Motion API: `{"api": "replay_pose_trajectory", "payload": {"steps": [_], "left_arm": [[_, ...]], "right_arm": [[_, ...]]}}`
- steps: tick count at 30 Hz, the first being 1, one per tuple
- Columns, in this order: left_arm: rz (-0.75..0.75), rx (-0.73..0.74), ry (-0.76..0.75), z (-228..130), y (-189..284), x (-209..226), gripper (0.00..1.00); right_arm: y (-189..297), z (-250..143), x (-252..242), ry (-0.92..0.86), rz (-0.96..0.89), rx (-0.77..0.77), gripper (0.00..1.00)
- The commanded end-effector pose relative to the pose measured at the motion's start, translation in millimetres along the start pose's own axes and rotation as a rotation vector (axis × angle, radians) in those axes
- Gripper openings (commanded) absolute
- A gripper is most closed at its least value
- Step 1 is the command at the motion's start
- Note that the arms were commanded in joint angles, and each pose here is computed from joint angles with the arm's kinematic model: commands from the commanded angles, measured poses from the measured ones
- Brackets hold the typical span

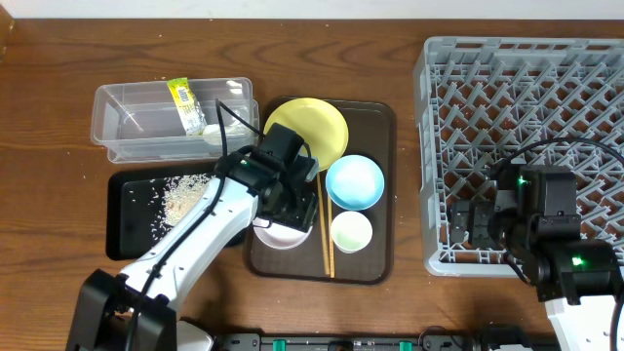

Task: Sort waste into correct bins and load items into the dishwasher rack
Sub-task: 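Return the empty pink bowl to the brown tray, then grasp the white cup with the left gripper and lift it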

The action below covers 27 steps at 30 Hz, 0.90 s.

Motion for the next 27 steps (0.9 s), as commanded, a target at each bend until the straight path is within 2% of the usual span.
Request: {"api": "replay_pose_trajectory", "payload": {"steps": [1, 12, 18, 20, 22, 23, 27], "left_arm": [[-0.086, -0.051, -0.036, 12.1, 9.2, -22.5, 0.60], [-0.099, -0.040, -0.173, 12.1, -10.6, -57.8, 0.60], [-0.093, 0.023, -0.177, 6.4, -31.0, -61.9, 0.59], [-0.095, 0.032, -0.173, 7.2, -38.0, -62.3, 0.52], [-0.096, 0.030, -0.175, 9.4, -42.2, -62.1, 0.36], [-0.096, 0.025, -0.173, 10.8, -43.0, -62.0, 0.32], [-0.095, 0.014, -0.158, 13.7, -43.6, -62.1, 0.22]], "right_arm": [[4.3, 3.2, 6.7, 0.006, 0.019, -0.011, 0.99], [4.3, 2.7, 6.5, 0.006, 0.018, -0.008, 0.99], [4.3, 2.3, 6.3, 0.005, 0.017, -0.007, 0.99], [4.3, 2.1, 6.3, 0.005, 0.017, -0.006, 0.99], [4.3, 1.9, 6.2, 0.005, 0.017, -0.005, 0.99], [4.3, 1.5, 6.0, 0.005, 0.016, -0.003, 0.99], [4.2, -0.1, 5.3, 0.004, 0.013, 0.004, 0.99]]}}
Point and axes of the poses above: each gripper's point midway between its finger pads, its own y axis back along the fingers, its own x axis along the line the jaws close on, z = x × y, the point moved 2 cm from there along y, back along the fingers, and after that the axes turned 15 degrees about -y, right-handed, at the moved point
